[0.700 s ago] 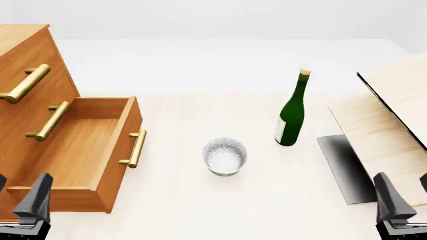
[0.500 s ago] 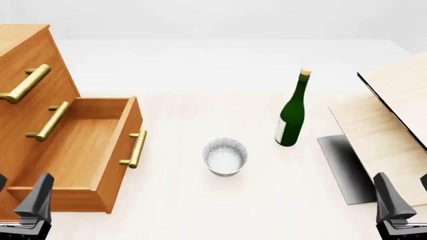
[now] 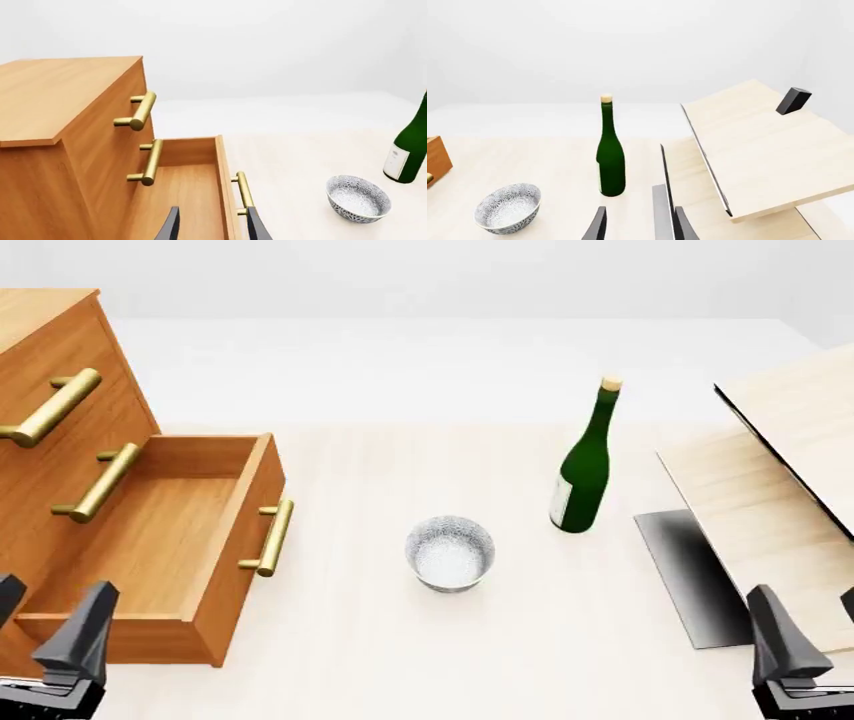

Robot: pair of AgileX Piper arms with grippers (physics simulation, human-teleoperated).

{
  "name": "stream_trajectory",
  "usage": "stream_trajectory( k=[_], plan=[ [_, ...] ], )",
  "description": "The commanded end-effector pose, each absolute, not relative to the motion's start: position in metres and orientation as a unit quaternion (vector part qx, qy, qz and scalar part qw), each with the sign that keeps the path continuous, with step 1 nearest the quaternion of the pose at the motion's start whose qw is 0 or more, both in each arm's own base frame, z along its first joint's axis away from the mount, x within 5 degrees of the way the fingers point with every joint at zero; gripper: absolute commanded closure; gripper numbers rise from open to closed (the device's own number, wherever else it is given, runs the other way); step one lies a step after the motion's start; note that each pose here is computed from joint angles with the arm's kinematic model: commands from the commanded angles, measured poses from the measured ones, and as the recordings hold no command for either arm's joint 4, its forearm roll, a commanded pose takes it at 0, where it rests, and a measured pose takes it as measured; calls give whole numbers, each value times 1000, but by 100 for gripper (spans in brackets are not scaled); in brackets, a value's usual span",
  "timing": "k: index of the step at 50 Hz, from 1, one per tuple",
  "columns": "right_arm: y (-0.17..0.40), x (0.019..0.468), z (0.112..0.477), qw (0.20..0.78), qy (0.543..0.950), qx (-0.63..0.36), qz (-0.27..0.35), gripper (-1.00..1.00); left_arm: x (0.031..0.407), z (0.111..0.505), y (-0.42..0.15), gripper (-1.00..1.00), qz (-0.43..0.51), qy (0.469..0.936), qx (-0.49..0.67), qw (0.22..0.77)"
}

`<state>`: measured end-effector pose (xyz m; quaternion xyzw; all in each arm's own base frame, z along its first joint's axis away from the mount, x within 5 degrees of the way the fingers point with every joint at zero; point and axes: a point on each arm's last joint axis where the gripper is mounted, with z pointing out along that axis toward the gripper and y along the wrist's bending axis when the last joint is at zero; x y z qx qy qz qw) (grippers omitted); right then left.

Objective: Put the bowl in the bottom drawer of the cabinet and close it.

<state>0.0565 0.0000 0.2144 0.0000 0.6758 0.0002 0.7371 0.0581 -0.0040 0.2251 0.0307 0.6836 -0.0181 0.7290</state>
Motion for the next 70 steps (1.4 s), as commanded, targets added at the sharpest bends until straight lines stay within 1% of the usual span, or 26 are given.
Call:
stream_trajectory(
  k=[1, 20, 31, 45, 47, 53, 70],
  plan=[
    [0, 57, 214, 737, 676, 0, 0, -100, 58, 235, -7, -100, -30, 685, 48, 726],
    [0, 56, 214, 737, 676, 0, 0, -100, 62, 257, -9, -100, -36, 698, 71, 711],
    [0, 56, 214, 737, 676, 0, 0, -100, 63, 283, -12, -100, -55, 700, 78, 708],
    [0, 57, 214, 737, 676, 0, 0, -100, 63, 312, -13, -100, -55, 703, 85, 704],
    [0, 57, 214, 737, 676, 0, 0, -100, 66, 313, -15, -100, -53, 709, 101, 696],
    [0, 57, 214, 737, 676, 0, 0, -100, 67, 324, -14, -100, -49, 715, 100, 690],
    [0, 57, 214, 737, 676, 0, 0, -100, 79, 332, -17, -100, -51, 749, 101, 653]
  ],
)
